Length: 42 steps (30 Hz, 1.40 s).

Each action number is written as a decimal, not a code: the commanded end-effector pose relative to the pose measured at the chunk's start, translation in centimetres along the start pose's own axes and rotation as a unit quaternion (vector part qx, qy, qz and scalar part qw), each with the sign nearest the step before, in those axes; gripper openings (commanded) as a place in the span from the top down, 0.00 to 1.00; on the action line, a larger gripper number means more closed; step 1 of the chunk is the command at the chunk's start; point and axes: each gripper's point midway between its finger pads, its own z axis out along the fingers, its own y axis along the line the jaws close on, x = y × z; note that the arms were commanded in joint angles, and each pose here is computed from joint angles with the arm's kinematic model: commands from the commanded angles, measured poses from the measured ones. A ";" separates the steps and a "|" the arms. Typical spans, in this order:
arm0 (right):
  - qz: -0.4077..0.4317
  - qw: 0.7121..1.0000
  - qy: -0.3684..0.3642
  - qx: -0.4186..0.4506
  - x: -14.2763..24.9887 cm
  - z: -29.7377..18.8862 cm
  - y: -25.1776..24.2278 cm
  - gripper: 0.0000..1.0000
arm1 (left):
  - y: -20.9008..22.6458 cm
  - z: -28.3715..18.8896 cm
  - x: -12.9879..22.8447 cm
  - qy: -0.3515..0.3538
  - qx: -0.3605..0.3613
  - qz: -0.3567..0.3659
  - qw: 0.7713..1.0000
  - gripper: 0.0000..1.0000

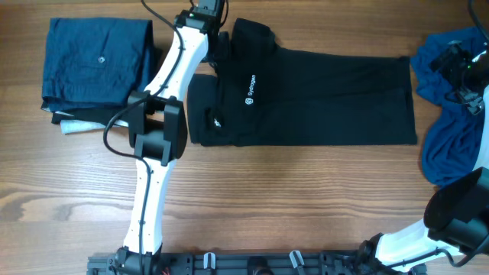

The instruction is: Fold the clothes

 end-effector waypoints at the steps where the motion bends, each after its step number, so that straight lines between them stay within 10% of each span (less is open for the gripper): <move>1: 0.006 1.000 0.003 -0.003 0.0 0.2 0.1 0.00 | 0.2 1.7 1.0 0.019 -0.003 0.000 1.000 0.63; 21: 0.006 1.000 0.003 -0.003 0.0 0.2 0.1 0.00 | 11.3 1.9 3.4 0.061 -0.189 -0.057 0.978 0.58; 28: 0.005 1.000 0.003 -0.003 0.0 0.2 0.1 0.00 | 6.7 -10.1 -6.0 -0.111 -0.112 -0.062 0.986 0.30; 32: 0.006 1.000 0.003 -0.003 0.0 0.2 0.1 0.01 | 0.3 -13.8 -9.1 -0.171 0.044 -0.001 0.984 0.42; 42: 0.006 1.000 0.003 -0.003 0.0 0.2 0.1 0.00 | -1.4 -2.9 -7.6 -0.129 0.069 0.064 0.987 0.39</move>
